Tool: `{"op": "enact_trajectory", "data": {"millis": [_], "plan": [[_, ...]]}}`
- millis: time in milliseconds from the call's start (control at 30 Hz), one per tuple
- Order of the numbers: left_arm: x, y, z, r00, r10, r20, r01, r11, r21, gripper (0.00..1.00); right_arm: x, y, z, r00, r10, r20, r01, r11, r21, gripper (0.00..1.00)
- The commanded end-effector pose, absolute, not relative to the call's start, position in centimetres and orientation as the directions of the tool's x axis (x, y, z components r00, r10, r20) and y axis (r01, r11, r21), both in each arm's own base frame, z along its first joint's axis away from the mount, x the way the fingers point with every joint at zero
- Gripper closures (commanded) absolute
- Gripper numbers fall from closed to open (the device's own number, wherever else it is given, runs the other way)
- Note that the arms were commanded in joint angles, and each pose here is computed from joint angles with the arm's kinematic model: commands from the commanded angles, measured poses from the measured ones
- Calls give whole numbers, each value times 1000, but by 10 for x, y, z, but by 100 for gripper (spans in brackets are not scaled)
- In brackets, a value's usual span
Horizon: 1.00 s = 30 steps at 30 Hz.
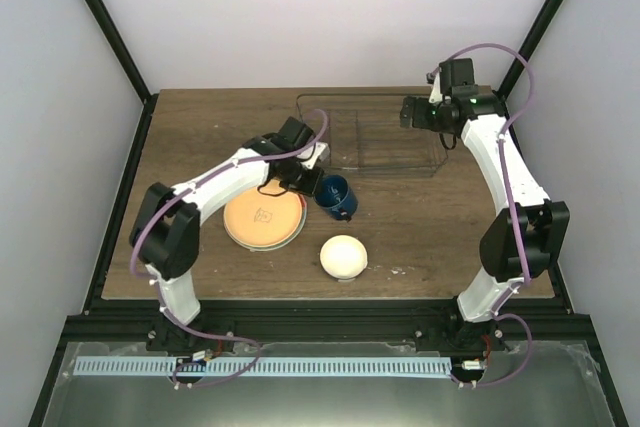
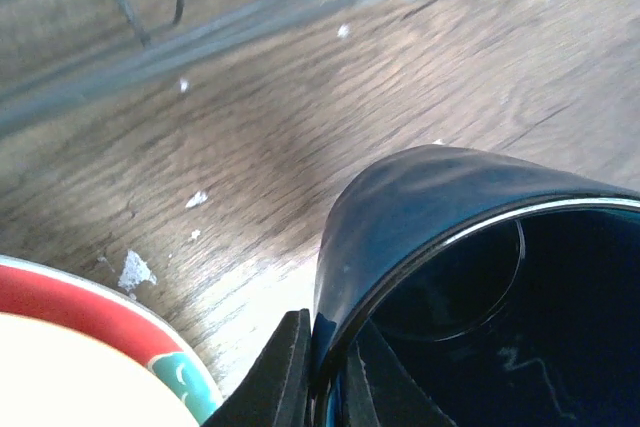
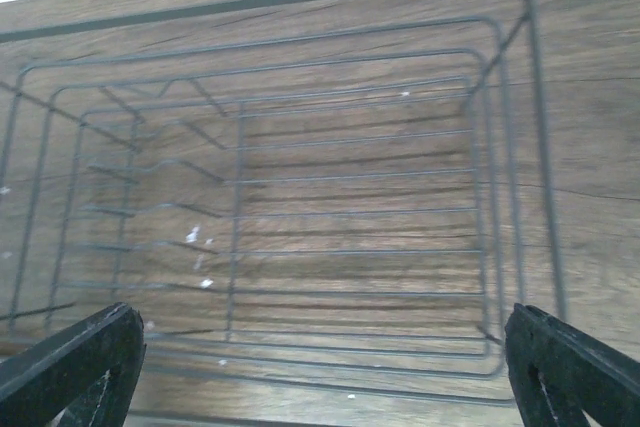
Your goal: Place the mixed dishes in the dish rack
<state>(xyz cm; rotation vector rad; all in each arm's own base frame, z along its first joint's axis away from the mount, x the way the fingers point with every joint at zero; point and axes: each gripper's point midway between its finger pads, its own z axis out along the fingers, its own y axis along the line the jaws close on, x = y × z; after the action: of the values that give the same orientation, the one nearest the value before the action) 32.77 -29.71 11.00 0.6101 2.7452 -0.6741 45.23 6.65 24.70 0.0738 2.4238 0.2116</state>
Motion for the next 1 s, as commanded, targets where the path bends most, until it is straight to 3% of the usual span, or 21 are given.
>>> {"op": "enact_trajectory", "data": {"millis": [0,233,367,467,667,967], "plan": [[340,-318,191,-776,259,-575,558,706,-435,94,446,98,271,-732,117,-671,-144,936,320,0],[356,-307,259,-618,81,-782,588,708,-391,98,437,131,280,-777,150,-611,-276,791,546,4],[387,-273,301,-466,-136,-874,540,739,-403,100,430,133,287,-813,209,-544,-299,652,697,8],[407,-253,325,-350,-273,-896,533,728,-431,100,422,142,294,-832,206,-515,-340,545,766,9],[436,-254,362,-172,-346,-922,568,730,-380,100,394,169,301,-923,158,-351,-316,209,925,12],[447,-279,391,-136,-411,-901,673,629,-389,100,391,174,308,-928,125,-351,-341,98,935,16]]}}
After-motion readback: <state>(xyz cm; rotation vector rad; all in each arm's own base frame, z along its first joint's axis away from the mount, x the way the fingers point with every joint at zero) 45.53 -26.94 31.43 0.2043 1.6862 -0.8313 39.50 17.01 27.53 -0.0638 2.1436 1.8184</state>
